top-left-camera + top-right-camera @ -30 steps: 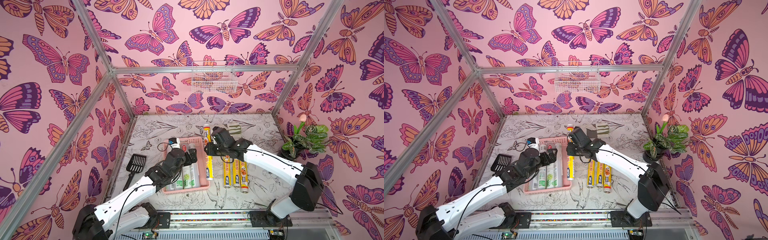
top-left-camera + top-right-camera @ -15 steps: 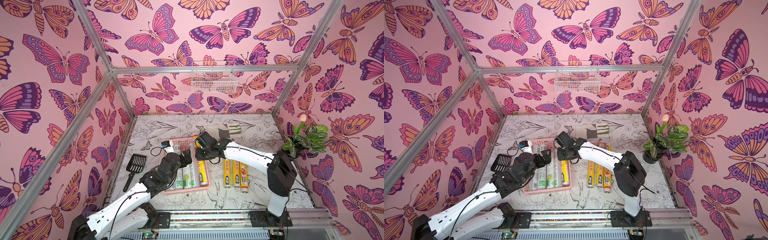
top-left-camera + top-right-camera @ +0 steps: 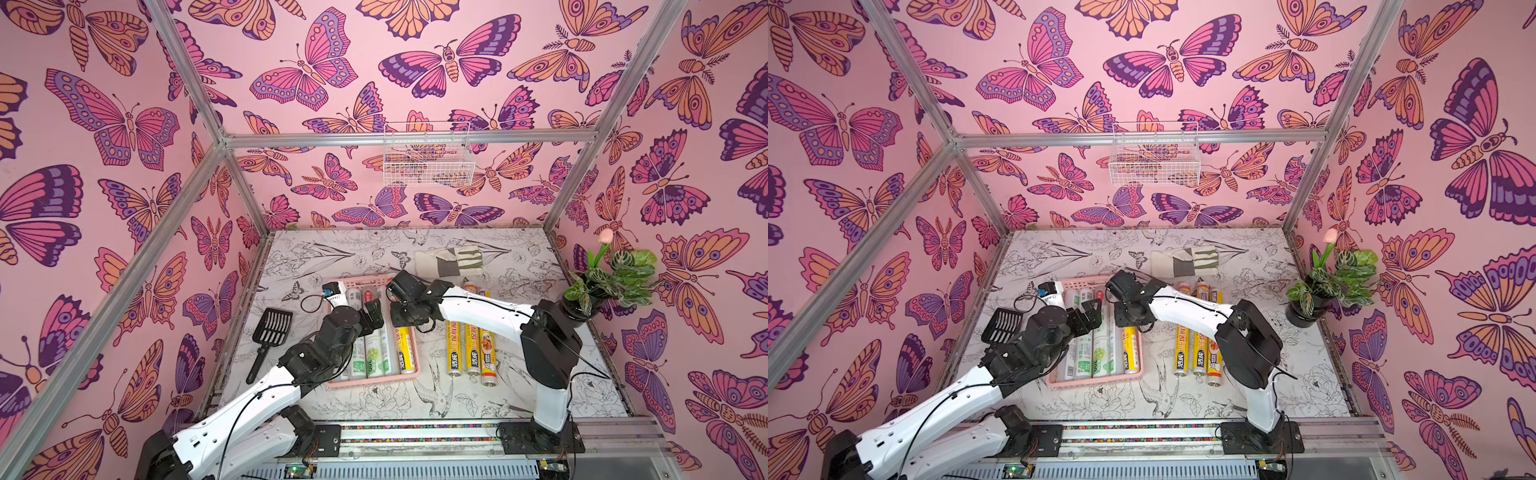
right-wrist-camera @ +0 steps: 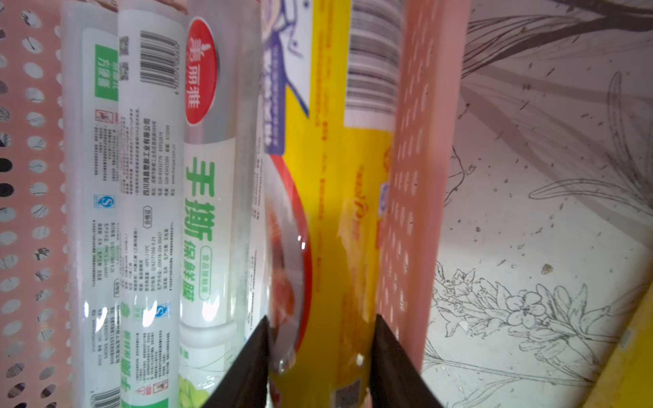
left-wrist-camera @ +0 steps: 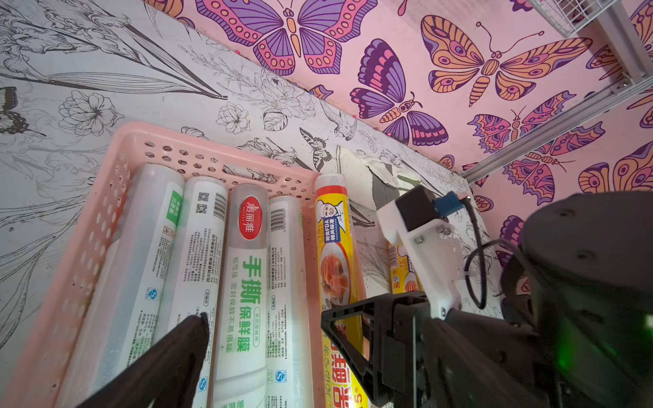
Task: Put the plastic wrap into the basket
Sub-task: Place the plastic wrap in the basket.
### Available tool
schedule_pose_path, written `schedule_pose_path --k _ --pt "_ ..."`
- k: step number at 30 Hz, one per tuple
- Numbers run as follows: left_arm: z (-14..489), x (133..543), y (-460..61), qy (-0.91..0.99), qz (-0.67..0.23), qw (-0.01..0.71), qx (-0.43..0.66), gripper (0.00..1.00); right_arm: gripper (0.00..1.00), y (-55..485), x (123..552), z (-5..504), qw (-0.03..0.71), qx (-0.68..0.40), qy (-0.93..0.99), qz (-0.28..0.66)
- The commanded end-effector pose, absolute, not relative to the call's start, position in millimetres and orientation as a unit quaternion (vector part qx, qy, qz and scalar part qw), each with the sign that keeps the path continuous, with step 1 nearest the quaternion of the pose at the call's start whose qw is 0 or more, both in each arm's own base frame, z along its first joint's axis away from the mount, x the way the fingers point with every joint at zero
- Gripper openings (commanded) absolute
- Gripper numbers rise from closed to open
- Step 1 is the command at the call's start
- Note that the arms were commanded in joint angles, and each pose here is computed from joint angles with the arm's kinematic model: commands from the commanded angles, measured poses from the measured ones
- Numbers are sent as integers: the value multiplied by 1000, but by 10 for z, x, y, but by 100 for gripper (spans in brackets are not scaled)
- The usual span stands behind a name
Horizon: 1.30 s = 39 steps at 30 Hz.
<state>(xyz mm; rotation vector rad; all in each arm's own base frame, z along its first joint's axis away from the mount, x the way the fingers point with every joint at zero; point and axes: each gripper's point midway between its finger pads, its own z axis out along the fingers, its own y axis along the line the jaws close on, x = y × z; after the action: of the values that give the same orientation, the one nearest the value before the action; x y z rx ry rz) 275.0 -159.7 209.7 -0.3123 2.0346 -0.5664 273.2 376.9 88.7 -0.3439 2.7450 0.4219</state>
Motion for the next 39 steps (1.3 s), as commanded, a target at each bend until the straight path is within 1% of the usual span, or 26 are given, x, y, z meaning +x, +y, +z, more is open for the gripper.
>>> schedule_pose_path --k 1,3,6,10,13,19,24,27,32,39 --pt "2052 2735 -1535 836 -223 483 -134 100 46 3726 2776 886 180 -111 969 127" --pt "2058 2734 -1535 836 -224 483 -134 100 50 3713 2793 900 185 -107 969 125" --pt "2058 2736 -1534 836 -224 483 -134 100 53 3699 2812 947 198 -101 966 128" --pt "2053 2740 -1548 837 -225 481 -133 100 53 3690 2820 996 207 -98 964 134" --pt "2046 2744 -1560 838 -225 479 -132 100 53 3686 2816 1016 210 -98 963 138" --pt "2036 2758 -1630 843 -230 470 -124 100 47 3723 2788 1171 223 -103 954 170" --pt "2077 2783 -1804 849 -247 457 -91 100 44 3652 2794 1488 266 -96 938 200" --pt "2146 2792 -2045 850 -275 448 -37 100 42 3451 2834 1642 306 -80 930 186" --pt "2202 2841 -2415 848 -319 422 17 100 42 2956 2898 1862 372 -34 915 152" --pt "2128 2931 -2873 857 -358 367 55 100 43 2340 2952 1687 353 22 926 132"
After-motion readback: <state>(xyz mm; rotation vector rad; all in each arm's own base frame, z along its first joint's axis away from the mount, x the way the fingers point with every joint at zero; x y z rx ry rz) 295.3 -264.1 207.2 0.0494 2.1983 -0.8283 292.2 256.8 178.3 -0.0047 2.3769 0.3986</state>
